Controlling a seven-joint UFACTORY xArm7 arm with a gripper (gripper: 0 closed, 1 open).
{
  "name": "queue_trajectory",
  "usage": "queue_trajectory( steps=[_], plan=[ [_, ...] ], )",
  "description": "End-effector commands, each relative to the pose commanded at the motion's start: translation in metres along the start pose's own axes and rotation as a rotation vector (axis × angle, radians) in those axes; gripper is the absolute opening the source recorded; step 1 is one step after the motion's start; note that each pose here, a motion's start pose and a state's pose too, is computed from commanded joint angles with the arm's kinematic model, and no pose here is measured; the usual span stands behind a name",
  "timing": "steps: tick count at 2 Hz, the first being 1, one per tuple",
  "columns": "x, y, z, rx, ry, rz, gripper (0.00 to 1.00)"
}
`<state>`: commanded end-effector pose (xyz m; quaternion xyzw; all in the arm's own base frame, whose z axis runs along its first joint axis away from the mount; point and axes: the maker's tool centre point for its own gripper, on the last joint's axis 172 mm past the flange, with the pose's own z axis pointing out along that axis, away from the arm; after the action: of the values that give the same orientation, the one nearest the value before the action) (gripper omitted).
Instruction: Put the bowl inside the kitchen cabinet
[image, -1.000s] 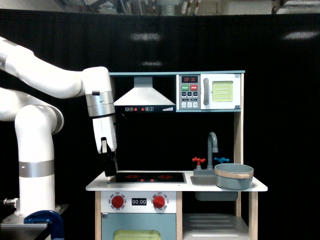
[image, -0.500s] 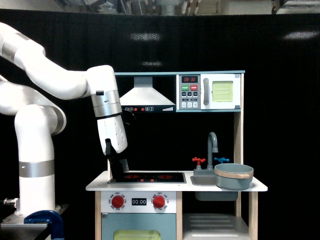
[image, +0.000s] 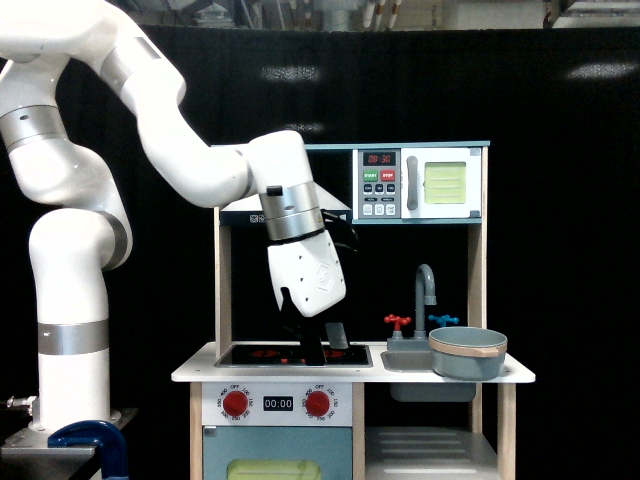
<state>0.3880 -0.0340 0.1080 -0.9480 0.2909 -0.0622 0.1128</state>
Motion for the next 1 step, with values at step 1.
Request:
queue_trajectory(
  steps=[1],
  plan=[
    [0.023, -0.0632, 0.0062, 0.085, 0.015, 0.05, 1.0]
  ],
)
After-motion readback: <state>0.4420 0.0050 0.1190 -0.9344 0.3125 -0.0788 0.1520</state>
